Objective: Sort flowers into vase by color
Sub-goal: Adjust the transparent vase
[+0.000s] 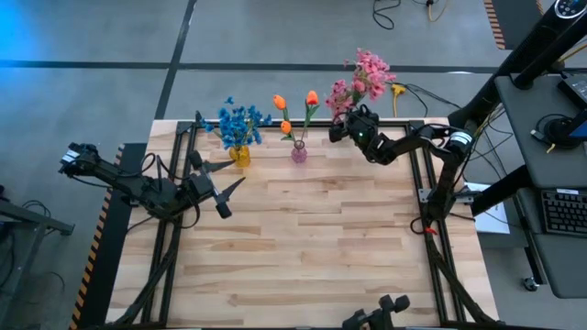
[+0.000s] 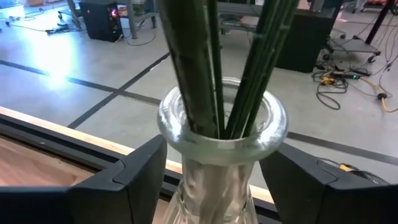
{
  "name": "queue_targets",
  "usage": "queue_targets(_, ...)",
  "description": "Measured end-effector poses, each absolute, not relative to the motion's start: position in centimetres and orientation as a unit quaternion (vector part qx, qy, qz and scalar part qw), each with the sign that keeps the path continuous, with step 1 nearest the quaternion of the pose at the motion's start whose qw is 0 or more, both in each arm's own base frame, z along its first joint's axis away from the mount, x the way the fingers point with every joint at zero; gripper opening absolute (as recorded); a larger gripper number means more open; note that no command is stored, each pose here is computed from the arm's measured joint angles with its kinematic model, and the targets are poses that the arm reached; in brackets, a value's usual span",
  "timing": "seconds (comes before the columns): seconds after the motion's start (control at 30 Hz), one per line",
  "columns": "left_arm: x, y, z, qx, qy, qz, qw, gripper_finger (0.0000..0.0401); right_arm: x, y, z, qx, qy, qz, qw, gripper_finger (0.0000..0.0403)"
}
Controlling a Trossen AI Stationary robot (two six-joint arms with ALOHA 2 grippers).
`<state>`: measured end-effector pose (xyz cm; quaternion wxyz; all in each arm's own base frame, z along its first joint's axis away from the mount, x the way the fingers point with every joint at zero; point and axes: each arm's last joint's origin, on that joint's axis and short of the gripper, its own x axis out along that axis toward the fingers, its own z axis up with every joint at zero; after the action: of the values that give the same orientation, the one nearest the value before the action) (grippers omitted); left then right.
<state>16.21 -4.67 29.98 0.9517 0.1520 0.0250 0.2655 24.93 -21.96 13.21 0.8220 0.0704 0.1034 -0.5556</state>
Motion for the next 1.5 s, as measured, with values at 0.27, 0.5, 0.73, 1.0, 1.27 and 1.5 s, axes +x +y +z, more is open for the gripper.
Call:
queue_targets(0.27,16.21,-4.66,29.98,0.152,0.025,0.266,0.952,0.0224,24.92,-21.97,13.18,0.071,0.104,-0.555,0.822,0.0207)
queue_targets(0.5,16.21,-4.66,29.99,0.152,0.025,0.266,0.952,0.0224,24.91,-21.95,13.12,0.072,0.107,-0.555,0.822,0.0174)
queue_targets(0.73,16.21,-4.66,29.98,0.153,0.025,0.266,0.951,0.0224,24.89,-21.94,13.1,0.073,0.111,-0.555,0.821,0.0147)
queue_targets(1.0,16.21,-4.66,29.99,0.153,0.025,0.266,0.952,0.0224,24.94,-21.89,13.05,0.081,0.11,-0.549,0.825,0.0152)
queue_targets(1.27,16.21,-4.67,29.98,0.153,0.025,0.266,0.951,0.0224,24.84,-21.7,13.12,0.088,0.126,-0.545,0.825,0.0148)
queue_targets(1.5,16.21,-4.67,29.98,0.153,0.025,0.266,0.951,0.0224,24.87,-21.39,13.3,0.092,0.133,-0.542,0.825,0.0152)
